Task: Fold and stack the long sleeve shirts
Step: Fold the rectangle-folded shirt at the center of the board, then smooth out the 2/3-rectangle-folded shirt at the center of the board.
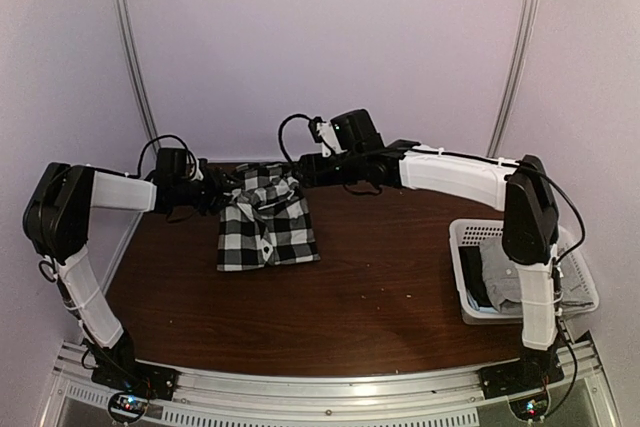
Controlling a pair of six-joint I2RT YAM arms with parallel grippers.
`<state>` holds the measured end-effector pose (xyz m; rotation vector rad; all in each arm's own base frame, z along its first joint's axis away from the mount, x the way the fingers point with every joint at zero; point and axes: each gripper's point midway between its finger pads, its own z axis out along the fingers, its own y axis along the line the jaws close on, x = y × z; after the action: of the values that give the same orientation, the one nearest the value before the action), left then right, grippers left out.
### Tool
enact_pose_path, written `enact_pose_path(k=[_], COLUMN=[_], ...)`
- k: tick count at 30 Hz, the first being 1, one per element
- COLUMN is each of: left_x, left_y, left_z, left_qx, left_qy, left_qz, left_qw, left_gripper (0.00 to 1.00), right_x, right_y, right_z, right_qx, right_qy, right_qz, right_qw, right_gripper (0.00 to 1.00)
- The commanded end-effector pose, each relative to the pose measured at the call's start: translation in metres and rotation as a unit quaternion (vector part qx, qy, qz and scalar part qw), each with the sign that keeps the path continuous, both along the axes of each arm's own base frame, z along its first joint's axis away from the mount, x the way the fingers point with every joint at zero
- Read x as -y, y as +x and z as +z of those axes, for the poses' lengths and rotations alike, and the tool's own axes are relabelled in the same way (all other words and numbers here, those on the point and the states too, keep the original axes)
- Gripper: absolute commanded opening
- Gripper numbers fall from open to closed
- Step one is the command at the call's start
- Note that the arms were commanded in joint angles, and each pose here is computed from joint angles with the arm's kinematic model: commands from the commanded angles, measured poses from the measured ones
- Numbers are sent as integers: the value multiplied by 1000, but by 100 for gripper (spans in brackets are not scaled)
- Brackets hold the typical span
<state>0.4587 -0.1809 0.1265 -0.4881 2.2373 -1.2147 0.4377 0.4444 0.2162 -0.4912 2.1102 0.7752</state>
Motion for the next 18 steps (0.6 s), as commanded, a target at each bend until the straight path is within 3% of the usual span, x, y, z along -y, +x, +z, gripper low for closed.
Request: enact_pose_path(k=[1, 7, 12, 18], left_x=[-8, -9, -3, -2], left_y=[3, -4, -5, -7], left_z=[22, 31, 39, 35], left_qx=[35, 46, 54, 49], left_qy=[16, 24, 17, 15], left_qz=[5, -2, -20, -28], left_qw=[999, 999, 998, 998], left_gripper=[60, 65, 65, 65], right_x=[4, -7, -23, -48], right_y=[-16, -63, -97, -88], right_z=[15, 1, -30, -57], right_qx=[4, -15, -39, -56], right_qy=[20, 31, 24, 27], right_qz=[18, 74, 124, 158], right_qw=[1000, 997, 991, 986], right_gripper=[58, 32, 25, 21])
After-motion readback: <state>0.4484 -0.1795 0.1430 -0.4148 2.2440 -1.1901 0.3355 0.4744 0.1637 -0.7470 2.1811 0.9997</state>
